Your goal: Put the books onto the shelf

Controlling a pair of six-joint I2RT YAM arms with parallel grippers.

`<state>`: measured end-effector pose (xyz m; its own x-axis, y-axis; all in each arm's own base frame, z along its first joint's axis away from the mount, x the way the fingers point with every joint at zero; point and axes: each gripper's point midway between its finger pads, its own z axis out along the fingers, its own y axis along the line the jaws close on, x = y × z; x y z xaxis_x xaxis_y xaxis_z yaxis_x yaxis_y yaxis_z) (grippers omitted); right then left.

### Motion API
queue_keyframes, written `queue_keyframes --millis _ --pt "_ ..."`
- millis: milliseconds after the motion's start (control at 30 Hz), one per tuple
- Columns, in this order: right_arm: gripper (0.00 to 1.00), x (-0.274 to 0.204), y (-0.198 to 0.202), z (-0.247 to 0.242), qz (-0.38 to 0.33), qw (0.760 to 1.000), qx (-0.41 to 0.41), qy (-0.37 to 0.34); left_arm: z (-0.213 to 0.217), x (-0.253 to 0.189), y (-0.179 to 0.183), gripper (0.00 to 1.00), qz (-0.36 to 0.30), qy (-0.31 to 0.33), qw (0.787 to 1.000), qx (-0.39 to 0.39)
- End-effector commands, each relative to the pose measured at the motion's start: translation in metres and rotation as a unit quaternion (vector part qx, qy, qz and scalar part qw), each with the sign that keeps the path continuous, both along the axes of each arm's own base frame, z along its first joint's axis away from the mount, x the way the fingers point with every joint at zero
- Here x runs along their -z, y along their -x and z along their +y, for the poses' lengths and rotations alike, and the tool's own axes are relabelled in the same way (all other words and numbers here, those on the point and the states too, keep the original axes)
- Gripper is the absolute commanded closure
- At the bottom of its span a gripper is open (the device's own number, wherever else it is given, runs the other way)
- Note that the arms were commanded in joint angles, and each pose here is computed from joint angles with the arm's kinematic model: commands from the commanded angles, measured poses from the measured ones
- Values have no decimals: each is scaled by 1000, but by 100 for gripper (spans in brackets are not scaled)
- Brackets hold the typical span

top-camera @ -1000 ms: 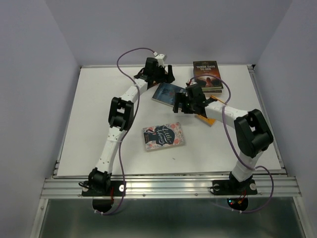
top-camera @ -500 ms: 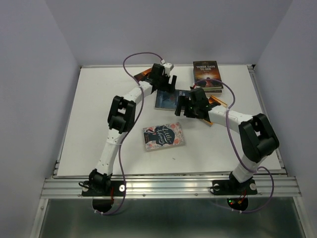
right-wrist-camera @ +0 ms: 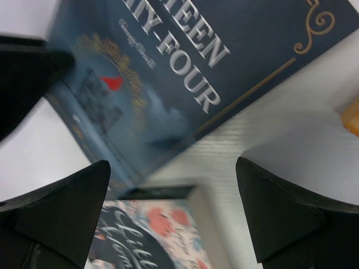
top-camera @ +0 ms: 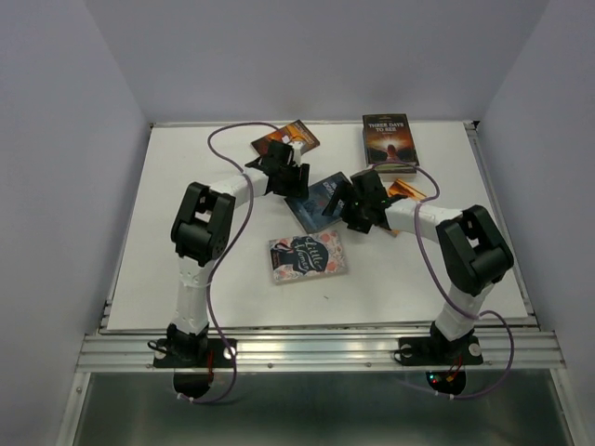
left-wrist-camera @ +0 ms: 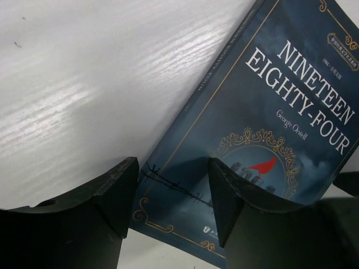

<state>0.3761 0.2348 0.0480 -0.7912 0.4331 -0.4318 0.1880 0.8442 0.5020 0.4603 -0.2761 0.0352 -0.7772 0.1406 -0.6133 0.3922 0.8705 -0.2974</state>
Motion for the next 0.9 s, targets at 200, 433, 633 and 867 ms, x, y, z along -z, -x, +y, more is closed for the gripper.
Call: queue_keyframes --millis 200,433,633,867 --pt "0 10 -32 -2 -5 993 80 -81 -1 -27 27 50 2 50 999 -4" --pt "12 -26 -61 11 -84 977 63 -187 -3 -17 45 60 30 67 997 -7" --pt "45 -81 -64 36 -161 946 -14 -280 -7 -16 55 62 38 72 997 -11" --pt "59 -100 -58 49 -175 934 -65 -304 -13 -23 53 62 32 78 996 -14"
